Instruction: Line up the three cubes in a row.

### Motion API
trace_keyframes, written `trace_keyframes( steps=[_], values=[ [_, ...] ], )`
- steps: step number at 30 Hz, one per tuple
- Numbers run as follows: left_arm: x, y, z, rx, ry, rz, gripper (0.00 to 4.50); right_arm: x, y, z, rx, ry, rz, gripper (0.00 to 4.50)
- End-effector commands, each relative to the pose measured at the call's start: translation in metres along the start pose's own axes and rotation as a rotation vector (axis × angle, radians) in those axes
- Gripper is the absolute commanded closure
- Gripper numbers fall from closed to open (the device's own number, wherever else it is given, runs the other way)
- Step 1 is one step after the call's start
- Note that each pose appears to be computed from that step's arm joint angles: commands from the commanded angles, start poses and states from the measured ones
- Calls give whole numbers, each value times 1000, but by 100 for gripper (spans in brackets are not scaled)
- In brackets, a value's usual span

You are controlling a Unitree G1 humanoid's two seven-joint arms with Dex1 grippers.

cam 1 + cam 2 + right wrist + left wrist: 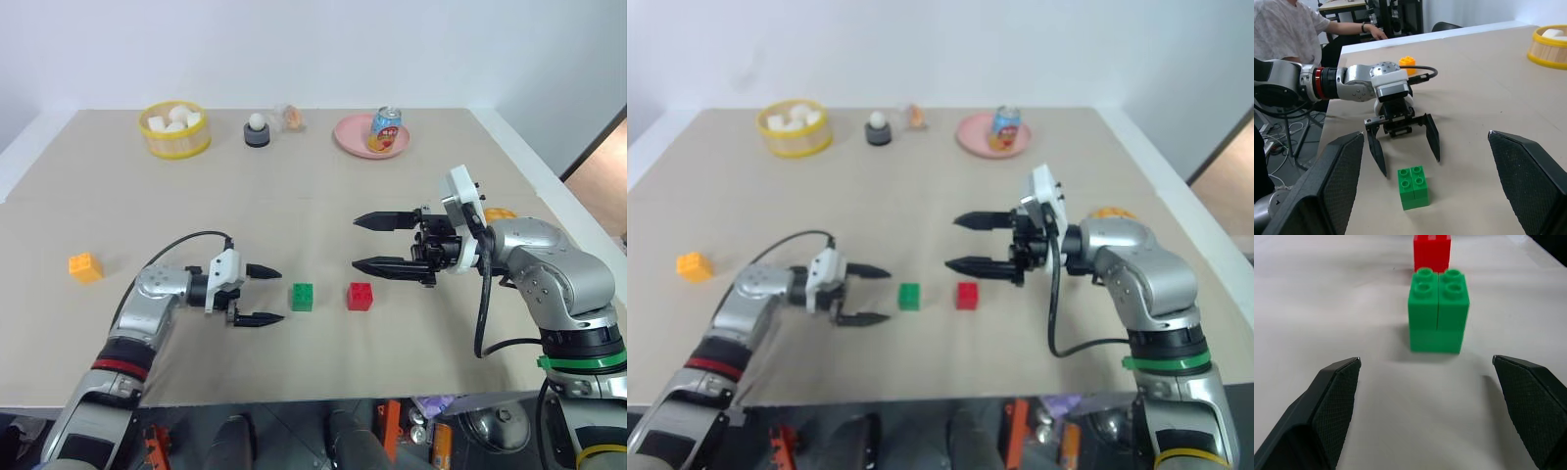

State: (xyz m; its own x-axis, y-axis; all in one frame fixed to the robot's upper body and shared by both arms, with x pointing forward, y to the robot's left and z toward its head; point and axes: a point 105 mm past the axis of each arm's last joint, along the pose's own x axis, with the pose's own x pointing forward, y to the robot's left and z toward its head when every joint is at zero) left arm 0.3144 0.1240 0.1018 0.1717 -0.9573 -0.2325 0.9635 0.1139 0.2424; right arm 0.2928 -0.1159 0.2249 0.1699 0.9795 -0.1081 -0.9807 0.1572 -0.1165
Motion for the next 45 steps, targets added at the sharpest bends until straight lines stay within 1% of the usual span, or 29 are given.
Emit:
trace_keyframes(
  steps=[1, 4, 6, 8, 10, 13, 16, 18, 19, 22, 24, 26, 30, 33, 36, 38, 40, 45],
  values=[
    [-22, 13, 29, 32, -71, 110, 4, -5, -2, 16, -61, -20, -14, 30],
    [-35, 23, 48, 16, -131, 229, 4, -2, -8, 20, -86, -33, -49, 30],
    [-39, 24, 58, 5, -164, 271, 4, 0, -10, 22, -81, -41, -57, 30],
    [-48, 26, 66, 4, -186, 394, 4, 9, -2, 18, -52, -38, 3, 30],
    [-57, 26, 61, -28, -153, 542, 4, 18, 4, 9, -42, -15, 56, 30],
    [-62, 17, 48, -104, -88, 701, 4, 25, 8, 2, -32, -6, 96, 30],
    [-72, -3, 33, -262, -59, 918, 4, 34, 13, -2, -34, -3, 141, 30],
    [-90, -16, 20, -360, -11, 1138, 4, 40, 14, -3, -25, -12, 166, 30],
    [-96, -20, 16, -390, 6, 1211, 4, 41, 14, -3, -20, -16, 174, 30],
    [-115, -29, 10, -436, 54, 1416, 4, 44, 13, -4, -18, -20, 192, 30],
    [-139, -38, 4, -487, 67, 1624, 4, 48, 13, -4, -15, -25, 209, 30],
    [-153, -44, 0, -523, 76, 1745, 4, 50, 13, -5, -16, -27, 219, 30],
    [-192, -54, -16, -572, 143, 1967, 4, 55, 12, -4, -17, -34, 239, 30],
    [-208, -58, -27, -611, 196, 2028, 4, 56, 11, -4, -17, -37, 240, 30],
    [-207, -52, -33, -609, 229, 2002, 4, 57, 11, -4, -19, -40, 239, 30],
    [-202, -45, -41, -626, 252, 1969, 4, 56, 11, -3, -18, -44, 234, 30],
    [-195, -36, -44, -630, 242, 1927, 4, 54, 11, -3, -21, -47, 224, 30],
    [-185, -18, -44, -597, 231, 1856, 4, 50, 10, -1, -22, -52, 202, 30]
  ],
)
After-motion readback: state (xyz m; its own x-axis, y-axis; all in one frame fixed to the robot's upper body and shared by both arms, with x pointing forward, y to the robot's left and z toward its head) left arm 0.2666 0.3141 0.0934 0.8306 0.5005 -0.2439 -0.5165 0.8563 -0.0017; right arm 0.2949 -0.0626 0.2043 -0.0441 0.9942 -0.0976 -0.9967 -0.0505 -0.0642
